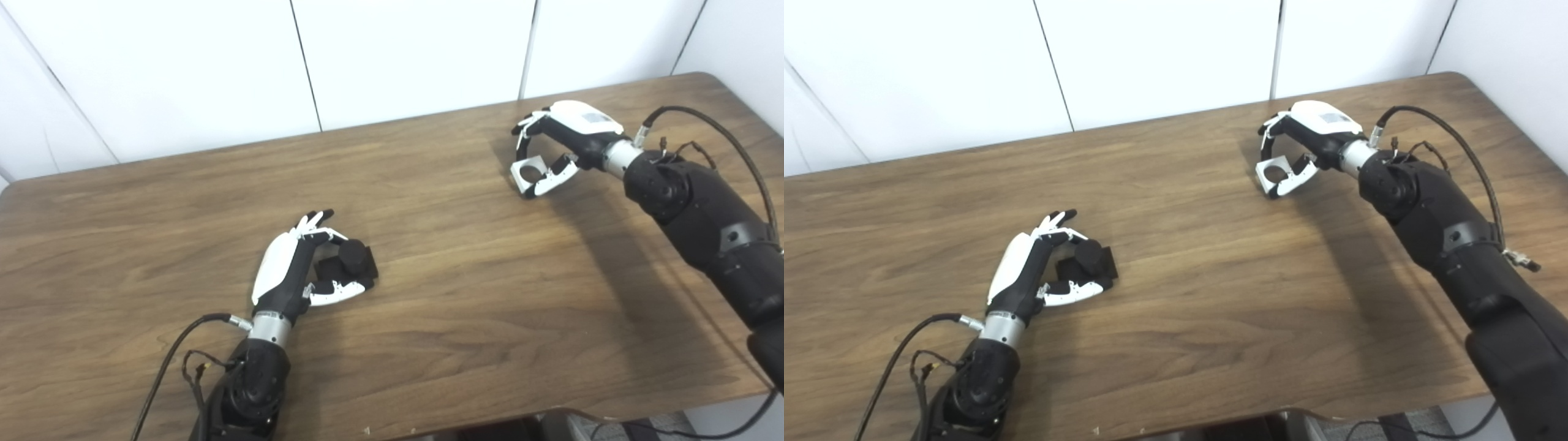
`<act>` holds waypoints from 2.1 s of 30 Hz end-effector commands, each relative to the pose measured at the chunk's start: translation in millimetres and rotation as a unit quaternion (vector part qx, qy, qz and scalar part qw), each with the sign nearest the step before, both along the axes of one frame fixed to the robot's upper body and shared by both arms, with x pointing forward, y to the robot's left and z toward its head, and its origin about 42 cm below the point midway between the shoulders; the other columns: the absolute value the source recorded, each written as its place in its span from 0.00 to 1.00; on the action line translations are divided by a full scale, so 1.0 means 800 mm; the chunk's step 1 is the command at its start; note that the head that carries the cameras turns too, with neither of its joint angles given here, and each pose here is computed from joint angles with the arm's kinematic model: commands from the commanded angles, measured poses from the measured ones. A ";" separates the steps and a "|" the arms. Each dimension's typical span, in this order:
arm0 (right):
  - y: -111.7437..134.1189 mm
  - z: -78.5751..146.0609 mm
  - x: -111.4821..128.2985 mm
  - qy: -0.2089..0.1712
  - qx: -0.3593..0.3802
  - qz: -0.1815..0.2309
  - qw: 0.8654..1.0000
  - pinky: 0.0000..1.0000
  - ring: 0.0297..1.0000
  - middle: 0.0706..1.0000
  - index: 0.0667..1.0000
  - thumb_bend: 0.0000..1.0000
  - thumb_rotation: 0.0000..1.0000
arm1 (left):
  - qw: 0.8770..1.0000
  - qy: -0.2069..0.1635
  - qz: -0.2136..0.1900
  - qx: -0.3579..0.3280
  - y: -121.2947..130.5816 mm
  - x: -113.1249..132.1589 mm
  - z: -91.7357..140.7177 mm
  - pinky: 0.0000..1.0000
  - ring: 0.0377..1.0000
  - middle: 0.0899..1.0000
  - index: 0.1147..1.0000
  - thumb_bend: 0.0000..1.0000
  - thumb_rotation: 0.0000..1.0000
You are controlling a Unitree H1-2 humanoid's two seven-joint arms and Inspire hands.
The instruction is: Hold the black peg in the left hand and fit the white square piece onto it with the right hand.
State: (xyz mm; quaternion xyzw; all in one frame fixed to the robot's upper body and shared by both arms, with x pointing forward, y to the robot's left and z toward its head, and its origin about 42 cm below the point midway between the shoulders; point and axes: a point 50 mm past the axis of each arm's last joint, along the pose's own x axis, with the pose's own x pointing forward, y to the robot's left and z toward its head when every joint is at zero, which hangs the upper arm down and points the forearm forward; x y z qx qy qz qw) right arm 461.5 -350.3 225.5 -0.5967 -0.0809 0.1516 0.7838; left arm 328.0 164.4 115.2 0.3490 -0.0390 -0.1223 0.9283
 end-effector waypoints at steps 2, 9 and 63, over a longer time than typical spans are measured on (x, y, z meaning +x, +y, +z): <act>0.005 0.063 0.006 -0.067 0.017 0.030 0.997 0.95 0.92 0.80 0.44 0.52 0.14 | 0.999 0.022 0.025 0.039 0.019 0.003 -0.009 1.00 1.00 0.94 0.43 0.52 0.08; 0.023 0.085 -0.005 -0.086 0.028 0.059 0.994 1.00 0.93 0.81 0.44 0.52 0.14 | 0.999 0.019 0.023 0.038 0.014 0.002 -0.009 1.00 1.00 0.94 0.43 0.52 0.08; 0.251 0.107 -0.096 -0.084 0.093 0.291 0.948 1.00 0.96 0.81 0.44 0.52 0.15 | 0.999 0.018 0.016 0.039 -0.018 0.011 -0.011 1.00 1.00 0.93 0.43 0.52 0.09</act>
